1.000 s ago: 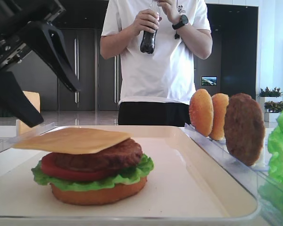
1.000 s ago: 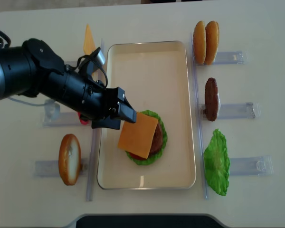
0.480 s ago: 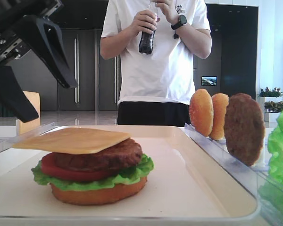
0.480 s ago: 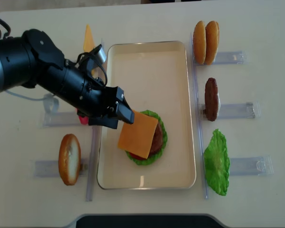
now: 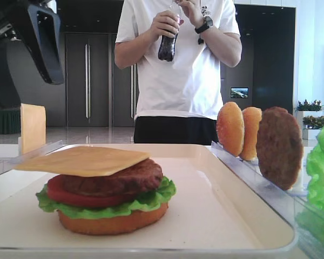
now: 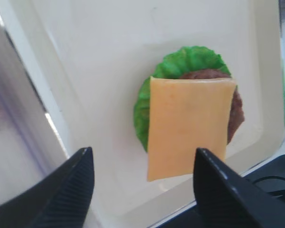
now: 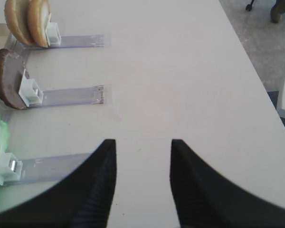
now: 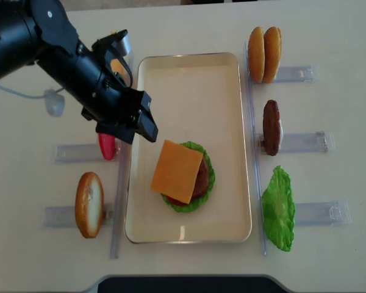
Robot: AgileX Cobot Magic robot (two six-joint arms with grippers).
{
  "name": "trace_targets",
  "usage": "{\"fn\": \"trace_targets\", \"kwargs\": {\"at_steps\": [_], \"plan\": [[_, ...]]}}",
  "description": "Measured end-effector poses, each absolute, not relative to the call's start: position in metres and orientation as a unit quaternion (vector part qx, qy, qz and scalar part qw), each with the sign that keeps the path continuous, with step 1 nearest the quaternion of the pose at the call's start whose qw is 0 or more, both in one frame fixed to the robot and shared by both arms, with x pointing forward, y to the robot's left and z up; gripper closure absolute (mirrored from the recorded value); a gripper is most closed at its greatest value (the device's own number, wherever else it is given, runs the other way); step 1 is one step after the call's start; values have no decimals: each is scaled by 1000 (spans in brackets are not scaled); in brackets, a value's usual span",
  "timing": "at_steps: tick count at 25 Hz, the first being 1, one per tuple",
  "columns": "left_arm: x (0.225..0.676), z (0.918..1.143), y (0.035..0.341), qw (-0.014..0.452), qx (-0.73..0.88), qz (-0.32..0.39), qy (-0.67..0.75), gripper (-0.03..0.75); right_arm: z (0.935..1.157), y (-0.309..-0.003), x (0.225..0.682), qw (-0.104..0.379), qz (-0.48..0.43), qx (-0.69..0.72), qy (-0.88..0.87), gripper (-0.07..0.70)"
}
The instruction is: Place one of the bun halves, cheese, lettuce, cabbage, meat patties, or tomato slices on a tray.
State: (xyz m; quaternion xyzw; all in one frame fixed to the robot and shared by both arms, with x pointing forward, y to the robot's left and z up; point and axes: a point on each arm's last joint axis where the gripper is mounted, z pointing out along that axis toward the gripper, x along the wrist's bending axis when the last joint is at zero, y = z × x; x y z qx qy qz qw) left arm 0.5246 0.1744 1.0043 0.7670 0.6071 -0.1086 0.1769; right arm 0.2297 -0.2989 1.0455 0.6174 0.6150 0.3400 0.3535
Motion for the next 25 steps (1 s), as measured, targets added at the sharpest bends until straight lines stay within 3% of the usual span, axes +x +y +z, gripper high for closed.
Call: {"fn": "trace_targets", "kwargs": {"at_steps": [8, 14, 25], "plan": [[536, 1038, 192, 86, 788, -33, 608, 260, 1046, -299, 230, 353, 340, 617, 615, 338], [541, 1043, 208, 76, 775, -24, 626, 263, 1046, -299, 230, 353, 340, 617, 615, 338], [551, 1049, 312, 58, 691, 25, 721, 263, 1046, -299, 230, 353, 340, 617, 615, 338]]}}
